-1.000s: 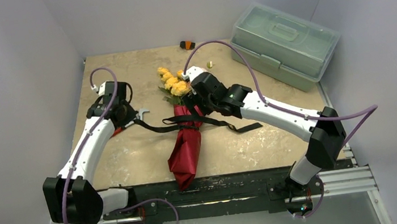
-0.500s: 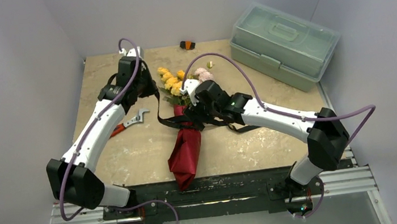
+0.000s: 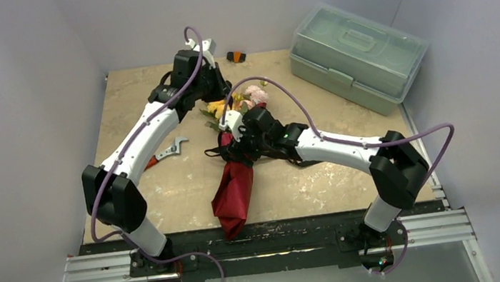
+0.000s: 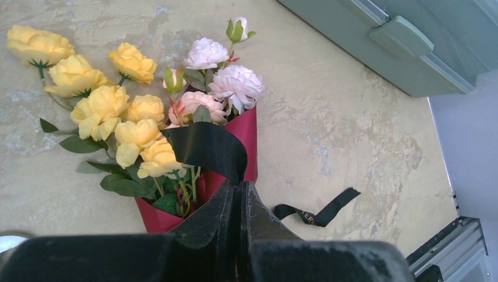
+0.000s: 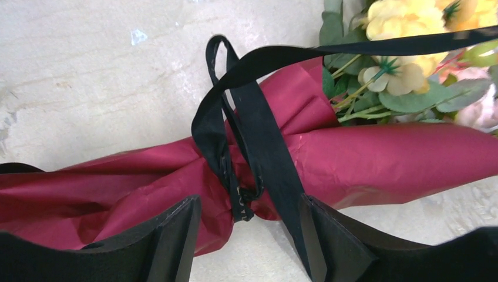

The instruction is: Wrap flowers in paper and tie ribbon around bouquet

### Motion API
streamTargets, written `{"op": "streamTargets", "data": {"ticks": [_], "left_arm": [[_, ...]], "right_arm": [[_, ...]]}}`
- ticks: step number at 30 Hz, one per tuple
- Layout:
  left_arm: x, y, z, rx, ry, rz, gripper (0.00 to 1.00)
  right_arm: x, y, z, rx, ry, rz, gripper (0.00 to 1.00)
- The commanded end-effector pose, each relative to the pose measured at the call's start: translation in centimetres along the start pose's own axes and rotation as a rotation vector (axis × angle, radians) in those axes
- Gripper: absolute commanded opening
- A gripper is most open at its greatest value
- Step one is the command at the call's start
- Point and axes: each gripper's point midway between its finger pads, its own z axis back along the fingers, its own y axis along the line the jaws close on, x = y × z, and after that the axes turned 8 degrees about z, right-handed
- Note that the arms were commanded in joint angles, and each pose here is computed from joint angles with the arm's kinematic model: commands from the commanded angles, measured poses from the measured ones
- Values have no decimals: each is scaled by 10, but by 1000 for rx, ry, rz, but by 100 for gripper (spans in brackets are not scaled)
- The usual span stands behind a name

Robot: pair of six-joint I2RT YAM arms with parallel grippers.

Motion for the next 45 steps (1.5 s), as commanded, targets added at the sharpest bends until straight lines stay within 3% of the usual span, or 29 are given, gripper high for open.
{"op": "streamTargets", "data": {"ticks": [1, 17, 22, 32, 37, 45], "left_arm": [[20, -27, -1, -99, -38, -41, 0], [15, -35, -13, -147, -15, -36, 0], [13, -38, -17, -154, -12, -21, 0], [15, -46, -30, -172, -9, 34, 0], [14, -48, -40, -159, -4, 85, 0], [7, -44, -61, -107, 19, 214, 0]], "right_arm": [[21, -7, -9, -6, -64, 13, 68], [2, -18, -33, -46, -12, -33, 50], [-2, -19, -37, -52, 1, -34, 37], [-6, -16, -41, -34, 19, -31, 19], [-4, -14, -42, -19, 19, -36, 0], [5, -19, -32, -38, 4, -41, 0]]}}
